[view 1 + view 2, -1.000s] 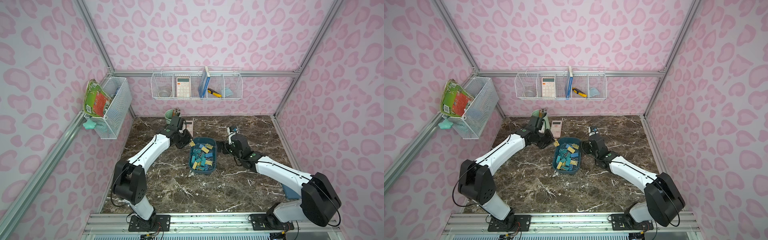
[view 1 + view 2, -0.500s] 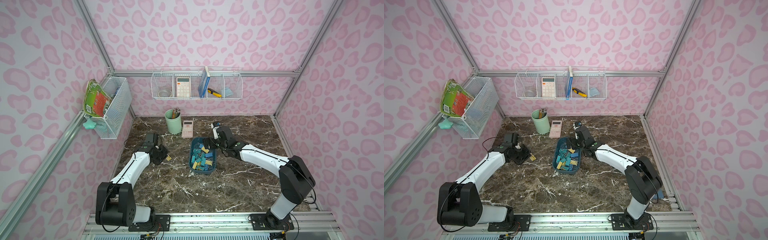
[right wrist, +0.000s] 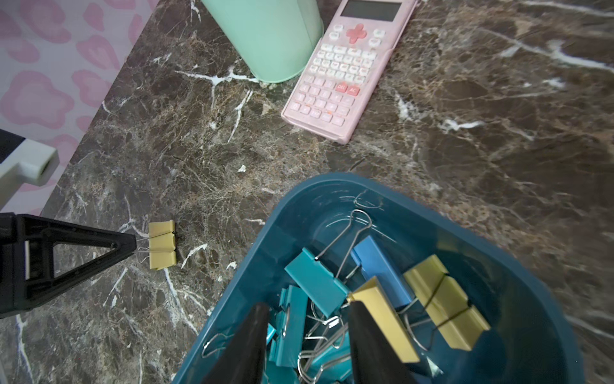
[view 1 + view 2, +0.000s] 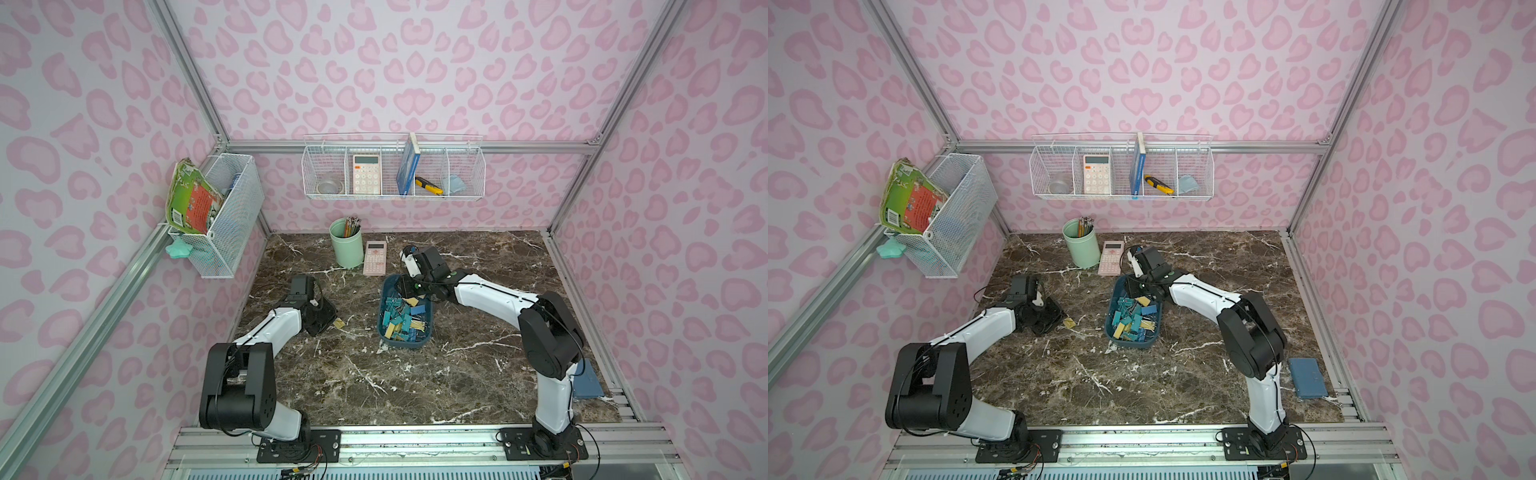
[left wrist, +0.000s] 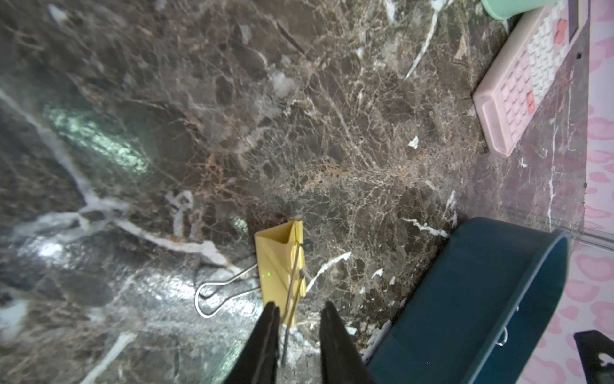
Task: Take out the binder clips from the storage box
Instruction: Place the binder clip at the center of the board, then pick up the binder clip from the storage box.
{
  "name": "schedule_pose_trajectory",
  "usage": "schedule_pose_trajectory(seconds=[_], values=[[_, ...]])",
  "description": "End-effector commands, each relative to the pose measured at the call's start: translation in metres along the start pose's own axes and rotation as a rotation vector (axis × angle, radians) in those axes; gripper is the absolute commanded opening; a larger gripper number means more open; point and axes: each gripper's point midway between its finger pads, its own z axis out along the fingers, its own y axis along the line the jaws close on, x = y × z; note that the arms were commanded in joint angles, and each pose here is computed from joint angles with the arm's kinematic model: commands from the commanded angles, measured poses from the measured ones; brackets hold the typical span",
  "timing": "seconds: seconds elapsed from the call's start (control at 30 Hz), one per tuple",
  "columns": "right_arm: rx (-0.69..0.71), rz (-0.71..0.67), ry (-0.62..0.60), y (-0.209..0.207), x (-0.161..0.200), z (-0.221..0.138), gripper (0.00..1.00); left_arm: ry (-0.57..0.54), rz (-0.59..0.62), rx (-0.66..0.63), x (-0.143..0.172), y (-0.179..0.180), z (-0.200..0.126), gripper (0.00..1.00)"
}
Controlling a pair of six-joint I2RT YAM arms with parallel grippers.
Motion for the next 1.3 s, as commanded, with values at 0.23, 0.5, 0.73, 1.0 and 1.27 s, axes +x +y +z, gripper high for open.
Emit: schedule_pose_trajectory(seconds=[0.23,0.5,0.73,1.0,1.27], values=[[-0.083,0.015,0.106,0.015,0.018,0.024,0.31,-0.074,0.06,0.017,-0.001,-0.01,-0.048,0.68],[-0.088,0.025,0.142,0.018,0.029,0.031,0.16,-0.128,0.067,0.054,0.0,-0.021,-0.084,0.86],[-0.094,0.032,0.12,0.023,0.02,0.021,0.0,-0.156,0.072,0.084,0.0,-0.028,-0.1,0.86],[-0.123,0.037,0.015,0.035,-0.011,-0.02,0.0,-0.154,0.079,0.145,-0.003,-0.048,-0.112,0.87],[-0.11,0.094,-0.097,0.022,-0.032,-0.067,0.0,-0.137,0.128,0.19,-0.003,-0.074,-0.115,0.87]])
